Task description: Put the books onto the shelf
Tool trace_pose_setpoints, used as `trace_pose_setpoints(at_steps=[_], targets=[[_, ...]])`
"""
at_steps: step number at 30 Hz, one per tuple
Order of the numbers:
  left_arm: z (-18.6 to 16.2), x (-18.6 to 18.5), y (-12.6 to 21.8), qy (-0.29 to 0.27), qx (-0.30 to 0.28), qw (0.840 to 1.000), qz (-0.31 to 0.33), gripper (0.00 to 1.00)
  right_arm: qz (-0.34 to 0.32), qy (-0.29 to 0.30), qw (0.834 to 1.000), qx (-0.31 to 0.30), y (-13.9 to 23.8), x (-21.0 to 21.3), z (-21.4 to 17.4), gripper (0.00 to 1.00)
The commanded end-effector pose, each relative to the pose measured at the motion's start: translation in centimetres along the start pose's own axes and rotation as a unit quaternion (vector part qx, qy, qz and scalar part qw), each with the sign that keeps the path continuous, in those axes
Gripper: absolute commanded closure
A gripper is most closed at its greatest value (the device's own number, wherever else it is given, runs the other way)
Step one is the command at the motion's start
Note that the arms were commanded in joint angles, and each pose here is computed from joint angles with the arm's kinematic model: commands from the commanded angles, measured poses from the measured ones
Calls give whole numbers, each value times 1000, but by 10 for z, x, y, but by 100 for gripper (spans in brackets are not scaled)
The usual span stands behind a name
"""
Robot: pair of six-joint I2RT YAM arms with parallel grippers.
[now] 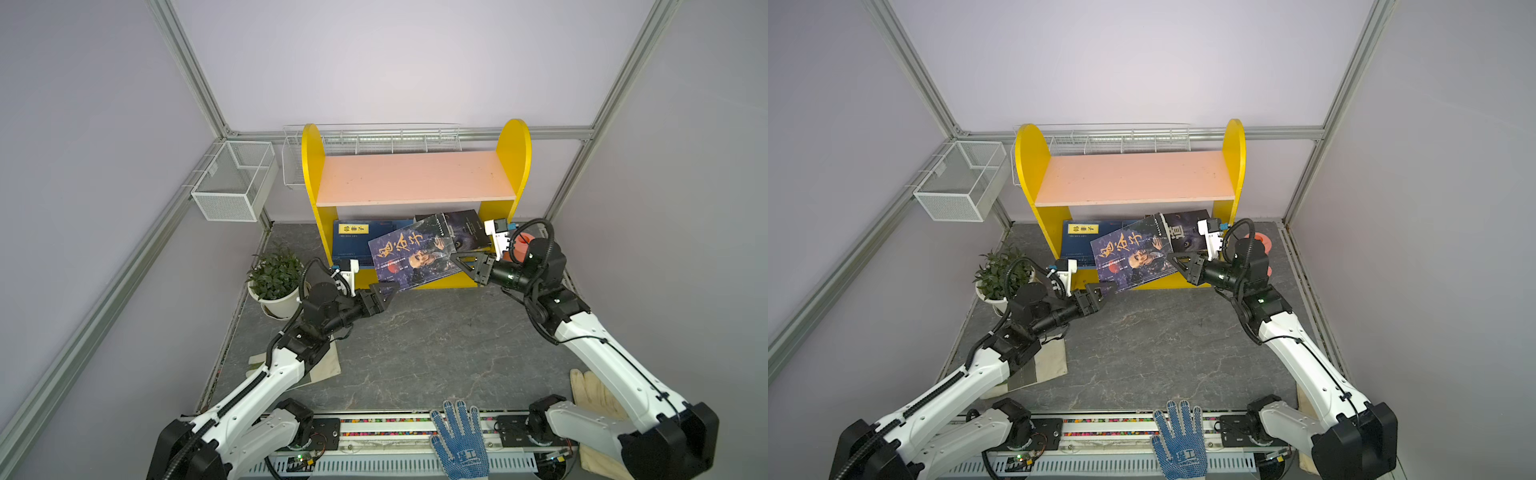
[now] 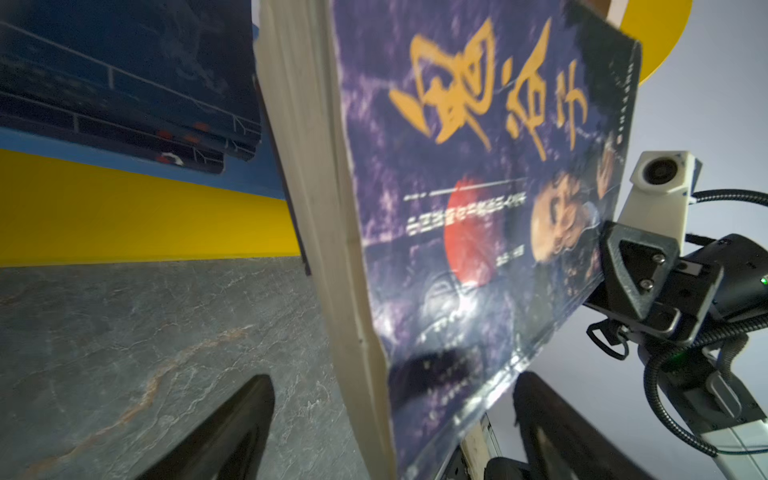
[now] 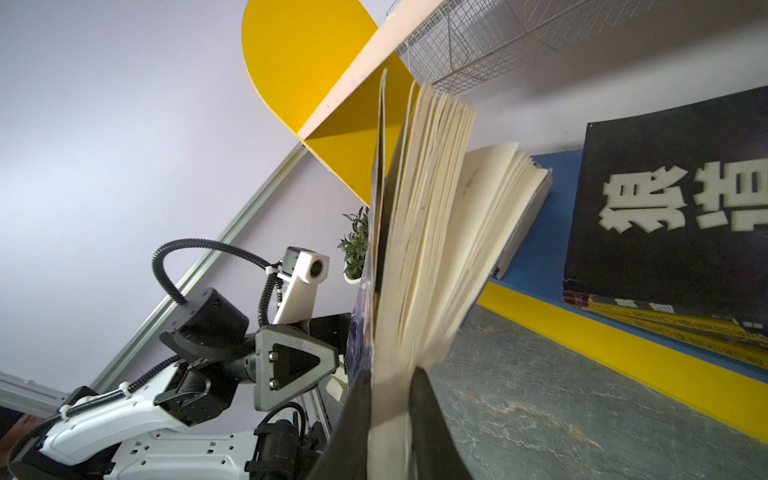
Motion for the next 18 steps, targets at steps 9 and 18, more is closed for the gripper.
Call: trace_pose_setpoints(at_steps=[9, 18], targets=[[21, -37, -1, -28, -23, 995, -95, 39, 55, 15, 998, -28, 3, 12, 13, 94], [31, -43, -3, -22, -43, 997, -62, 100, -42, 4, 999, 1, 1, -7, 4, 92]])
Point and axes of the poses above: each gripper's point midway between its finger pads, its own y axis back along the fingers, its own x axis along the line the jaws close on, z = x × y, the point moved 10 cm from there along y, back along the fingers, and after that the axes turned 6 degrees about y, right-handed, at the moved point
